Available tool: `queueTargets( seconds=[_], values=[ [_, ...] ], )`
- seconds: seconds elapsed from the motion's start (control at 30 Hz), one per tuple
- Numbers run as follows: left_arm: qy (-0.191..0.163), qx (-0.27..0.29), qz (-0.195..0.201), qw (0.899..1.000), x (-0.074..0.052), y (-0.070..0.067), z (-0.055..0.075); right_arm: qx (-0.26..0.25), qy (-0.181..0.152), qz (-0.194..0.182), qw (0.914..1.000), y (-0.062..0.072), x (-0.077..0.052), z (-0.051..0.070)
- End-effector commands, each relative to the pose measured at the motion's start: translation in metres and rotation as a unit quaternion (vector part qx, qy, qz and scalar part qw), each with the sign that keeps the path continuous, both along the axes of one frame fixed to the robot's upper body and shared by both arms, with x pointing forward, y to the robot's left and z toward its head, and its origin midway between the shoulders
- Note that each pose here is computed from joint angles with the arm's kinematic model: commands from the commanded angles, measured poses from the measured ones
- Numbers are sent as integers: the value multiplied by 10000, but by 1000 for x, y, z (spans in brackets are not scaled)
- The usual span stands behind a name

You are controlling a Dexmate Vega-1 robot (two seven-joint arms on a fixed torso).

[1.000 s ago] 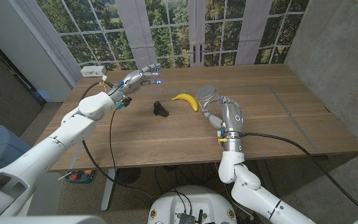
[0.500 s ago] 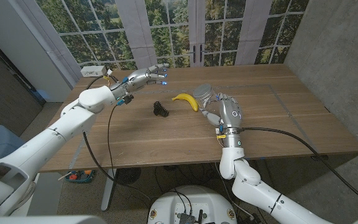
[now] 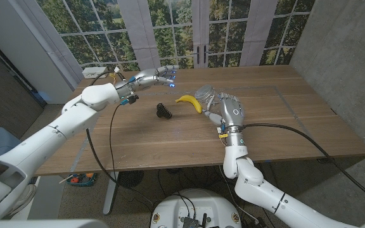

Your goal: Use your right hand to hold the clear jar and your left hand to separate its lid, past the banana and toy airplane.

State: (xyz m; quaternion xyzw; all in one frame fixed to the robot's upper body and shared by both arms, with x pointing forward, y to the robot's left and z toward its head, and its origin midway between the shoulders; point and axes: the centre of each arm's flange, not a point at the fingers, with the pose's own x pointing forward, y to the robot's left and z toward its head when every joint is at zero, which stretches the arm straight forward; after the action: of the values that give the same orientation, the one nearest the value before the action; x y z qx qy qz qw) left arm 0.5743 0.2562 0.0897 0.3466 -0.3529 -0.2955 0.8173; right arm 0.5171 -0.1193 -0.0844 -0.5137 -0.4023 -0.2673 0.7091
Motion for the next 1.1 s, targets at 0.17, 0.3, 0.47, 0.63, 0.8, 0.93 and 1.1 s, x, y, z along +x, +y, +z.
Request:
queueTargets(
  seconds=[0.17,0.3,0.47,0.63,0.8,0.93,1.1],
  values=[
    [-467,527,49,9975,-15,-20,10,-309,98,-216,9992,7,-2,9],
    [-425,689,-32,9967,-15,-25,12,-396,67,-225,9989,8,-2,9],
    [-400,899,-98,9951,-16,-31,14,-499,38,-254,9984,9,-2,10],
    [-402,1144,-99,9926,-17,-37,17,-610,-38,-261,9978,11,-5,12],
    [-462,1285,-108,9906,-18,-43,18,-718,-126,-252,9970,13,-8,15],
    [-525,1333,-123,9896,-18,-47,19,-748,-167,-226,9968,13,-9,17],
    [-586,1416,-158,9881,-17,-54,18,-797,-257,-204,9963,15,-12,19]
  ],
)
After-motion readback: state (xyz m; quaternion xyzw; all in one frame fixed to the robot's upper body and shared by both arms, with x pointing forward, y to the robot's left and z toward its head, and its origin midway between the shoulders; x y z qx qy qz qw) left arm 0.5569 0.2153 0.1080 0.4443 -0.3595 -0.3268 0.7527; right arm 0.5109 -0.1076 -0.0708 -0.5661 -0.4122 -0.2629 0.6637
